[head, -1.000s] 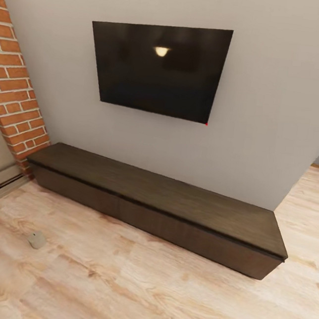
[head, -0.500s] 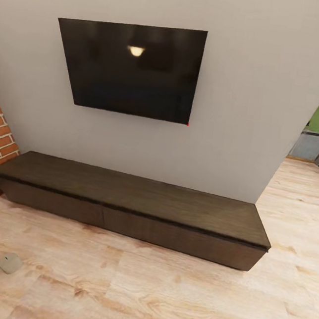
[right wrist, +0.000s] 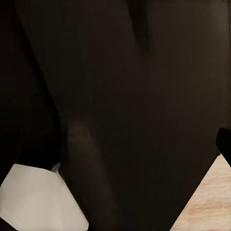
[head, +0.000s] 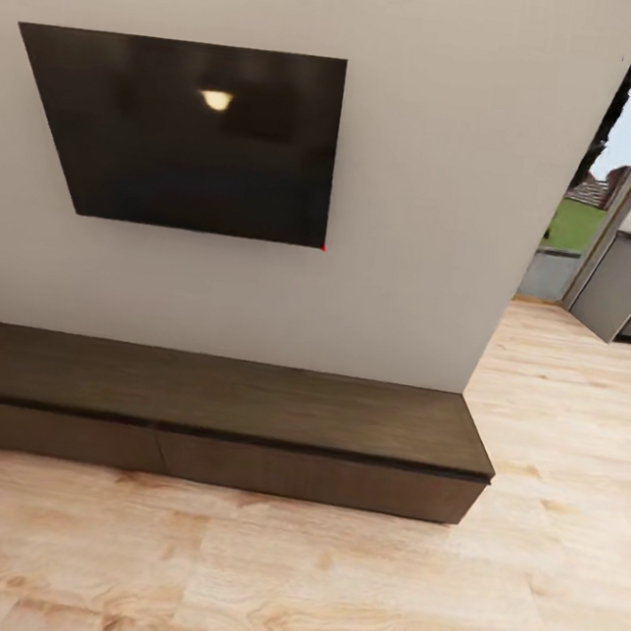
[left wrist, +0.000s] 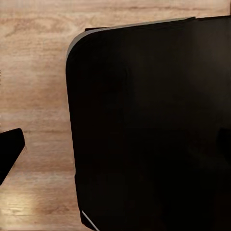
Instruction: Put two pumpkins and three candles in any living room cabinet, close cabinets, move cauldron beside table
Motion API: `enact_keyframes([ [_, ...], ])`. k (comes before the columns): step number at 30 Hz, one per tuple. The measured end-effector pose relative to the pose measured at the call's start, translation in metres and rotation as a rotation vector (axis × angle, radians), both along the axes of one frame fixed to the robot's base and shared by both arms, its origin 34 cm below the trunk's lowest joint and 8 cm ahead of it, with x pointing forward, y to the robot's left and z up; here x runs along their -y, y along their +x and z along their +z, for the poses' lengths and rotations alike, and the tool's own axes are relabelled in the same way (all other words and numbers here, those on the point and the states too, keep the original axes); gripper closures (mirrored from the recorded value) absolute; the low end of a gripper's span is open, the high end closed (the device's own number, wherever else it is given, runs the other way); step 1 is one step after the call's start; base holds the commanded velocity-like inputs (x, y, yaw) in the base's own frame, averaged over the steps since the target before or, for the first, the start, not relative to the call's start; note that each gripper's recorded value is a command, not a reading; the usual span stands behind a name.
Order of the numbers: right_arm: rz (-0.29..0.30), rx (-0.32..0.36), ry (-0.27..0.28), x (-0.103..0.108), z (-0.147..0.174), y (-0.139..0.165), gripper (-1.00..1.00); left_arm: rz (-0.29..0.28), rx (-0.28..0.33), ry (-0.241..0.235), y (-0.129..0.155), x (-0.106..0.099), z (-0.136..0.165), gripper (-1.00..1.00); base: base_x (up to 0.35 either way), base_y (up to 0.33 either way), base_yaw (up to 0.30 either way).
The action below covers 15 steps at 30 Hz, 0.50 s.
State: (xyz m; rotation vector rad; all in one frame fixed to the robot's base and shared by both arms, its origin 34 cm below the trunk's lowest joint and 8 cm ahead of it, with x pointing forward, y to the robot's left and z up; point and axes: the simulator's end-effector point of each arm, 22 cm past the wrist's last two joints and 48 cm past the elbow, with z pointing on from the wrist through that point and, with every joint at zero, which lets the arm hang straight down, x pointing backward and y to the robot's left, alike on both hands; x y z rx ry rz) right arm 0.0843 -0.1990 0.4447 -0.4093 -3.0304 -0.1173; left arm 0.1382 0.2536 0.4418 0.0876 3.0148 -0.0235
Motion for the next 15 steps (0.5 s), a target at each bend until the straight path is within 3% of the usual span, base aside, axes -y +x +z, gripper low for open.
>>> enact_keyframes([
  [5,0.0,0.005,0.0,0.0,-0.0003,0.0022,-1.0,0.0,0.006,0.0,0.0019,0.0,0.0001,-1.0,0.108,-0.002,-0.182],
  [15,0.025,0.019,0.013,-0.0072,-0.0008,0.0087,-1.0,0.0,0.01,0.002,0.0032,-0.0004,0.0001,-1.0,0.124,-0.089,-0.025],
])
